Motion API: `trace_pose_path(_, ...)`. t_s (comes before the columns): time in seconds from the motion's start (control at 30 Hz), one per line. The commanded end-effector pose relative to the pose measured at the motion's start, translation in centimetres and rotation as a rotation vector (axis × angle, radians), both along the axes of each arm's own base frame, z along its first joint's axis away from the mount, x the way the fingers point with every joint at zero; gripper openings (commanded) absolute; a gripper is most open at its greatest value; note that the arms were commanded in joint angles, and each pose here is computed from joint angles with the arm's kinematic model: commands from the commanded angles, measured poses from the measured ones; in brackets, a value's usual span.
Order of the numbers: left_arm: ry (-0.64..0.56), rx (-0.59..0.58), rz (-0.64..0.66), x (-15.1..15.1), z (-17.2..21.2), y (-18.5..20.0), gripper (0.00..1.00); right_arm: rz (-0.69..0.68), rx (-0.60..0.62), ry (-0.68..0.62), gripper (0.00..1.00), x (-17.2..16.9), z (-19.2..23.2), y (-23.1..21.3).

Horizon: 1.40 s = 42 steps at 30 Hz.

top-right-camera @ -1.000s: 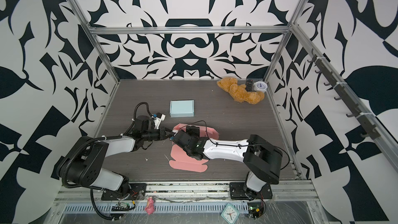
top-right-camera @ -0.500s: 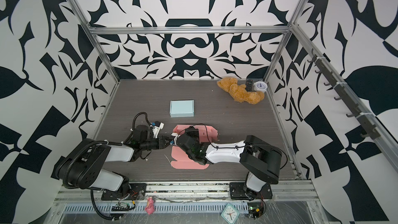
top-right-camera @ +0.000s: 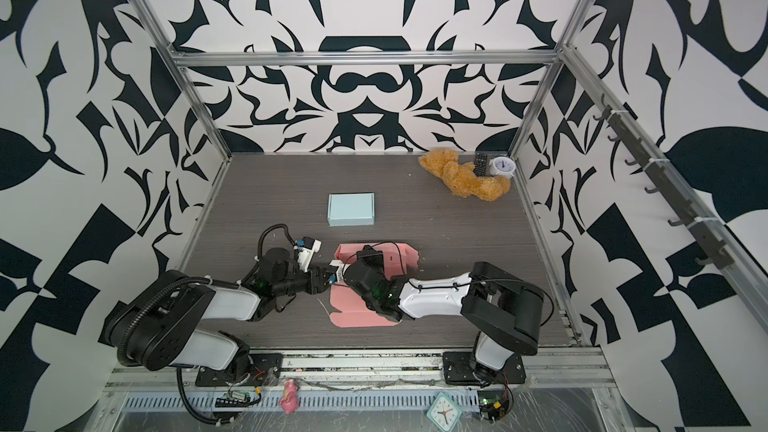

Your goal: Fold the paper box

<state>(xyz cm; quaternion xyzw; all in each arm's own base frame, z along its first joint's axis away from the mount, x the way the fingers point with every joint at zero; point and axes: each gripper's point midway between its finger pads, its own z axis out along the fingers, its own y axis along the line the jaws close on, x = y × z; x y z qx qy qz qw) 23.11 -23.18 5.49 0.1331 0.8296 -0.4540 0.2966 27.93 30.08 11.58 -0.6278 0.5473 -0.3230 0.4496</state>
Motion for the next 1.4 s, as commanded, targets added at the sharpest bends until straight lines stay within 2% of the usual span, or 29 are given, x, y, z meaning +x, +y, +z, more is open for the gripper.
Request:
trace_pose_path(0.0,-0.107,0.004,0.002,1.0,1.1,-0.3,0.54,0.025,0.044,-0.001,0.00,-0.4,0.8,0.5)
trace_pose_path(0.27,-0.220,0.034,0.001,1.9,1.7,-1.4,0.54,0.034,0.051,0.009,0.00,-0.6,0.8,0.6)
trace_pose_path(0.43,-0.304,0.023,0.024,2.1,2.7,-1.3,0.50,0.041,0.057,0.024,0.00,-0.8,0.8,0.7)
trace_pose_path(0.9,-0.424,0.091,0.110,2.9,2.6,-1.2,0.40,0.057,0.091,0.045,0.00,-1.3,1.4,1.1)
trace_pose_path(1.07,-0.474,0.115,0.134,3.3,3.0,-1.2,0.39,0.065,0.099,0.055,0.00,-1.6,1.3,1.3)
trace_pose_path(1.37,-0.541,0.177,0.169,3.7,3.2,-1.2,0.26,0.077,0.116,0.076,0.04,-2.3,1.4,1.8)
